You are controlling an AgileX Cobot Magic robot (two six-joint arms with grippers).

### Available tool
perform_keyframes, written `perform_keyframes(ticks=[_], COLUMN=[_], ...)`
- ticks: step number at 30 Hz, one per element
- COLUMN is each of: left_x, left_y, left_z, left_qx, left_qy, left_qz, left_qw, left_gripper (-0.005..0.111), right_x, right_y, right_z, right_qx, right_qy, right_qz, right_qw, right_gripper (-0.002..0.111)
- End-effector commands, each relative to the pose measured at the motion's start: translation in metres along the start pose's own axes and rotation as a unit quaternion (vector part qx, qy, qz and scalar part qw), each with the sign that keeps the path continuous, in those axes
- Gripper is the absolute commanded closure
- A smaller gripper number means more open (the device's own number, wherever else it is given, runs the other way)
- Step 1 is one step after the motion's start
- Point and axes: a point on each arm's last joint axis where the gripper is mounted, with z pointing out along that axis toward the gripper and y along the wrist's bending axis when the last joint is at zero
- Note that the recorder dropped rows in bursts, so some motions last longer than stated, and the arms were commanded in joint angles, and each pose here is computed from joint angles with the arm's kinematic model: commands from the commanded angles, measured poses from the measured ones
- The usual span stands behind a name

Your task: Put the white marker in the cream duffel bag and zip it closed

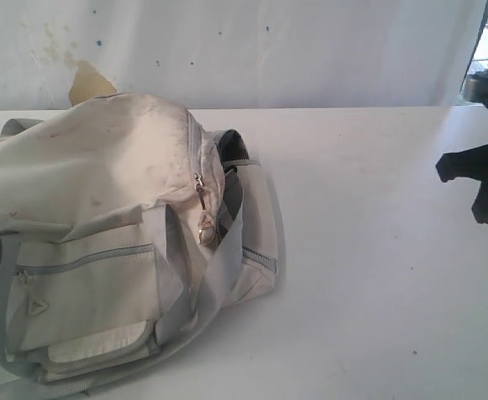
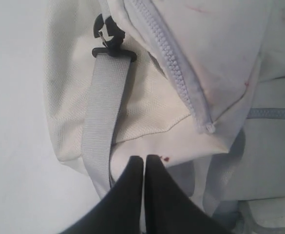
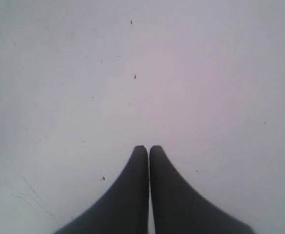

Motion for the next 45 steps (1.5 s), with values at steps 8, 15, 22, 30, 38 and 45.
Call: perform_keyframes(ticks=[8,15,22,30,38,45], left_x=[0.067,0.114,0.156,0.223,0.226,0.221], left_y=[0.001,0.006,0.008,0.009,0.015,0.013], left_z=[-0.086,-0.124,-0.153,-0.171,-0.170,-0.177], left_qx=[-0.015,-0.049,-0.062,-0.060,-0.031,-0.034], left_qy=[-0.191,-0.251,-0.346,-0.431,-0.410,-0.455], left_qz=[0.018,0.036,0.026,0.003,0.022,0.013], left_qw=[0.981,0.966,0.936,0.900,0.911,0.890], left_gripper=[0.107,0.107,0.107,0.107,0.107,0.107], right_x=[0.059,0.111,0.161,0.220,0.263,0.277], right_y=[0.012,0.021,0.025,0.026,0.023,0.019], right_z=[-0.092,-0.130,-0.143,-0.118,-0.115,-0.123], right_qx=[0.029,0.043,0.051,0.058,0.079,0.119], right_qy=[-0.189,-0.284,-0.353,-0.394,-0.474,-0.517], right_qz=[-0.069,-0.085,-0.090,-0.094,-0.075,-0.076], right_qw=[0.979,0.954,0.930,0.912,0.874,0.844], right_gripper=[0.108,0.108,0.108,0.108,0.108,0.108])
